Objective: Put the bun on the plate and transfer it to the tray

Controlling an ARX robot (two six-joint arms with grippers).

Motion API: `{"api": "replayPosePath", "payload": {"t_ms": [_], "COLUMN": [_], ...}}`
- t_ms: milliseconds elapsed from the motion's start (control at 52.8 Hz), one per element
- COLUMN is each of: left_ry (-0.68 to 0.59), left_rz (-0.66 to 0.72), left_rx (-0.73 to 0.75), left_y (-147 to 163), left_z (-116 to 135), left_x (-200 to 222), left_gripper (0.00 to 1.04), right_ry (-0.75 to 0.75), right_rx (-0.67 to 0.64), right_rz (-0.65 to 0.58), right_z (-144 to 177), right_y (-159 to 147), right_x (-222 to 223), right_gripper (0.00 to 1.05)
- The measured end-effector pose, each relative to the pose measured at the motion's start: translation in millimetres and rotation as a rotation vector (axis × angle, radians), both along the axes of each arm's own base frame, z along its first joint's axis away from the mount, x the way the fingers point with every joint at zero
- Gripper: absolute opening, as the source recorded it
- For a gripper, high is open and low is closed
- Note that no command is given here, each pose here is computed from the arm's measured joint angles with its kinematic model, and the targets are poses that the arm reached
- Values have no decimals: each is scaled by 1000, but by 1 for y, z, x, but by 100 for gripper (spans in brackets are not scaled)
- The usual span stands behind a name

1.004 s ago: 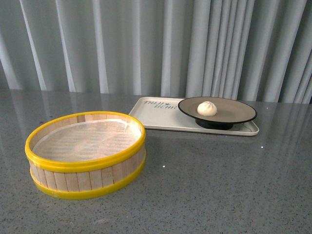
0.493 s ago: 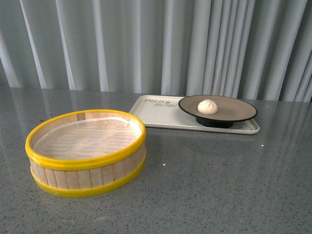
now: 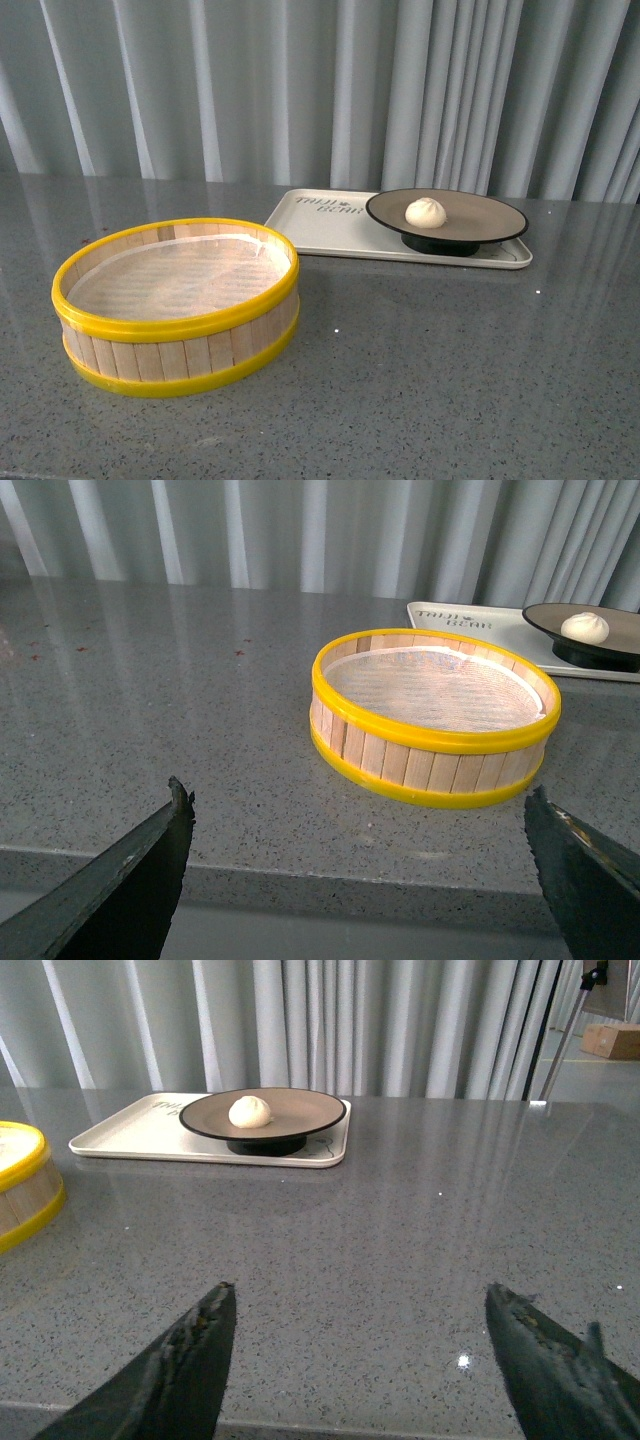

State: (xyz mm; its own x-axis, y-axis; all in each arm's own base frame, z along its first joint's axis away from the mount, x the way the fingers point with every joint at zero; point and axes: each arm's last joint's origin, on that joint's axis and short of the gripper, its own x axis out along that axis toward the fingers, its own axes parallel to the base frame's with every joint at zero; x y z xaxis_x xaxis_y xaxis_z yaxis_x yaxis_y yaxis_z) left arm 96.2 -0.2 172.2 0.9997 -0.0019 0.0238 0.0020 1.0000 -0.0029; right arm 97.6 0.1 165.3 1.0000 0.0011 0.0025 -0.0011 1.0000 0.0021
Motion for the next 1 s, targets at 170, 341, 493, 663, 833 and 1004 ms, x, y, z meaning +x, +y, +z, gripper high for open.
{"api": "replayPosePath", "payload": {"t_ms": [170, 341, 493, 663, 833, 1004], "left_ry": [0, 0, 0, 0, 0, 0], "left_rz": [0, 0, 0, 0, 0, 0], "left_rx": [0, 0, 0, 0, 0, 0], "left_y": [0, 0, 0, 0, 0, 0], "left_z": [0, 0, 0, 0, 0, 0], "left_x": [0, 0, 0, 0, 0, 0], "left_gripper": [98, 98, 98, 98, 98, 98], "right_ry": [0, 0, 0, 0, 0, 0], "right_rx": [1, 0, 0, 0, 0, 0], "right_rz": [0, 0, 0, 0, 0, 0], "right_z": [0, 0, 0, 0, 0, 0], "right_y": [0, 0, 0, 0, 0, 0], "right_x": [0, 0, 0, 0, 0, 0], "right_gripper": [97, 96, 96, 96, 96, 96]}}
